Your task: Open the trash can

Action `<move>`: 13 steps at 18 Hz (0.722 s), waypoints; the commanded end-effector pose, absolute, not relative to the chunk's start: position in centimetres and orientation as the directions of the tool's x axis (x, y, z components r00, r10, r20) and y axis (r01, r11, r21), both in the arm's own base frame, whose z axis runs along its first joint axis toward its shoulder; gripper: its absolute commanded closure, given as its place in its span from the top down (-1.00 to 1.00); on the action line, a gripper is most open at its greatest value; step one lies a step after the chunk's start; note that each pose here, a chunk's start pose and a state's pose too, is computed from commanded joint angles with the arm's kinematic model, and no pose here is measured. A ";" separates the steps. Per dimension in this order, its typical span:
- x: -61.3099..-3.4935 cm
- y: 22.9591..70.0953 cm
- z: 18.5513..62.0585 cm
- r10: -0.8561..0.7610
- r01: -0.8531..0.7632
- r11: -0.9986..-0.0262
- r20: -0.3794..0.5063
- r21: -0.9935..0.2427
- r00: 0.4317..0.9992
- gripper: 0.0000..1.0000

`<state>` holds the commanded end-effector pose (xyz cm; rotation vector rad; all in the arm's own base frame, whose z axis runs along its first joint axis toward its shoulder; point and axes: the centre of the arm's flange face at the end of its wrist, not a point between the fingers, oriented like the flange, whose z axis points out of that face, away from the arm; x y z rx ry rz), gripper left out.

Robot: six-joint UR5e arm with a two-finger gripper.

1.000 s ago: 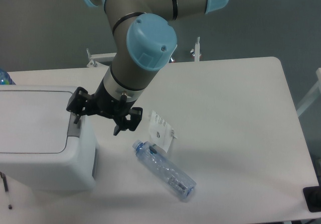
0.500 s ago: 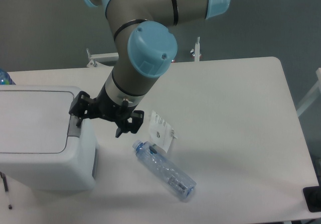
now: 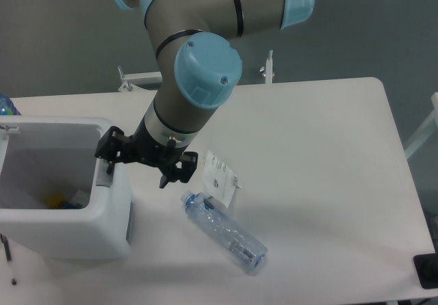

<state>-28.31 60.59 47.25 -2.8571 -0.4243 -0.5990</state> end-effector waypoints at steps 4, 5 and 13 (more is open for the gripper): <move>-29.8 59.7 49.0 0.249 0.336 -0.928 0.405 -0.160 0.880 1.00; -30.7 59.3 49.4 0.255 0.345 -0.923 0.398 -0.171 0.881 1.00; -38.6 55.4 48.7 0.237 0.283 -0.938 0.224 -0.201 0.945 1.00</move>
